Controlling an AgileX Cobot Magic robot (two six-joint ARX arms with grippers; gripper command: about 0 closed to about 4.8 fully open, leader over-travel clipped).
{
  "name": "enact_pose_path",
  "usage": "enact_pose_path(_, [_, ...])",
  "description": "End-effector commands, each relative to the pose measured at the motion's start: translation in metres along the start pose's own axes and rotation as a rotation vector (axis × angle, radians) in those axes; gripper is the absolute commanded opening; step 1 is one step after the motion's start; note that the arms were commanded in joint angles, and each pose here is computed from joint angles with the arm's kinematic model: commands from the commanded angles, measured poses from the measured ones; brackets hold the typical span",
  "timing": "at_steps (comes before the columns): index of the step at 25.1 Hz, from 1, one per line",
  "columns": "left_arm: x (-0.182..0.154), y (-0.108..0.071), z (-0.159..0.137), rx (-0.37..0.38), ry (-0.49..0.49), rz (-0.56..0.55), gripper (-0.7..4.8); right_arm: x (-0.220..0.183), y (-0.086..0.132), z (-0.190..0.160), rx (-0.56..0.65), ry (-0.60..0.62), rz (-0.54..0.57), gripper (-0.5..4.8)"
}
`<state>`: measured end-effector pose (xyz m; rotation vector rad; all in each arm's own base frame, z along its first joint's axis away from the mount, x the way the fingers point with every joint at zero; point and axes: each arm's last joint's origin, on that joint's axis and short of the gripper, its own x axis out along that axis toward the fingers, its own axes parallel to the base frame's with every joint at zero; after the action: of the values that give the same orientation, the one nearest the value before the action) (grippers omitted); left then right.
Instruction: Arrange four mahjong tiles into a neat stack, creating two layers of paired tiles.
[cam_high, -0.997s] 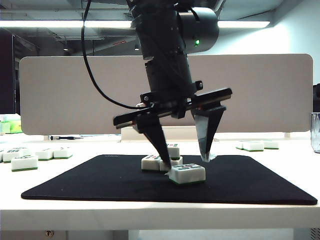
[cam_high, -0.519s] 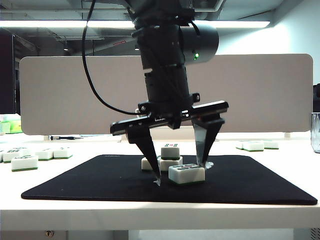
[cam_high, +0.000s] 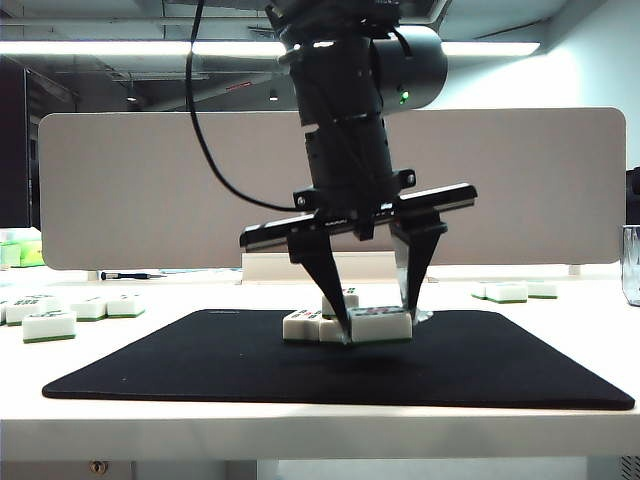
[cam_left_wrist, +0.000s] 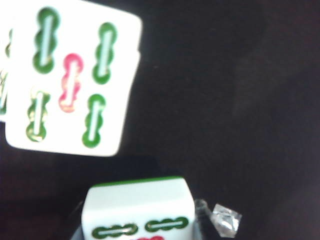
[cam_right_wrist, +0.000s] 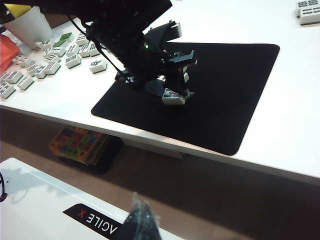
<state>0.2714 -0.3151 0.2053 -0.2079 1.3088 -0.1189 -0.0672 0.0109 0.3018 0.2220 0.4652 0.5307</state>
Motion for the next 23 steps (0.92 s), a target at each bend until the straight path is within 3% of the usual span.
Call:
enact_pose_path(1, [-0.025, -0.003, 0.004, 0.322, 0.037, 0.041, 1.74, -0.002, 0.001, -0.001, -0.014, -0.020, 0.005, -0.01])
enact_pose_path(2, [-0.038, -0.005, 0.007, 0.451, 0.057, 0.054, 1.74, -0.002, 0.001, -0.001, -0.014, -0.020, 0.005, -0.01])
enact_pose_path(3, [-0.044, -0.006, 0.008, 0.506, 0.065, 0.057, 1.74, -0.002, 0.001, -0.001, -0.014, -0.020, 0.005, -0.01])
enact_pose_path(4, [-0.059, -0.007, 0.011, 0.655, 0.074, 0.076, 1.74, -0.002, 0.001, -0.001, -0.014, -0.020, 0.005, -0.01])
enact_pose_path(5, [-0.066, -0.007, 0.013, 0.739, 0.068, 0.100, 1.74, -0.002, 0.001, -0.001, -0.014, -0.020, 0.005, -0.01])
enact_pose_path(7, [-0.081, -0.006, 0.018, 1.023, 0.029, 0.217, 1.74, -0.002, 0.001, -0.001, -0.014, -0.020, 0.004, -0.01])
enact_pose_path(8, [-0.084, -0.004, 0.024, 1.213, 0.009, 0.314, 1.75, -0.002, 0.001, -0.001, -0.014, -0.020, 0.004, -0.01])
enact_pose_path(10, [-0.084, 0.004, 0.033, 1.437, 0.049, 0.362, 1.75, -0.002, 0.001, -0.001, -0.014, -0.020, 0.004, -0.01])
enact_pose_path(12, [-0.079, 0.012, 0.042, 1.541, 0.100, 0.251, 1.79, -0.002, 0.001, -0.001, -0.014, -0.020, 0.004, -0.01])
enact_pose_path(16, [-0.072, 0.033, 0.066, 1.669, 0.130, 0.043, 1.79, -0.002, 0.001, -0.001, -0.014, -0.019, 0.004, -0.01])
enact_pose_path(21, [-0.055, 0.050, 0.089, 1.720, 0.109, -0.004, 1.79, -0.002, 0.001, -0.001, -0.014, -0.019, 0.004, -0.01])
enact_pose_path(23, [-0.046, 0.059, 0.098, 1.692, 0.083, -0.103, 1.79, -0.002, 0.001, -0.001, -0.014, -0.019, 0.004, -0.01])
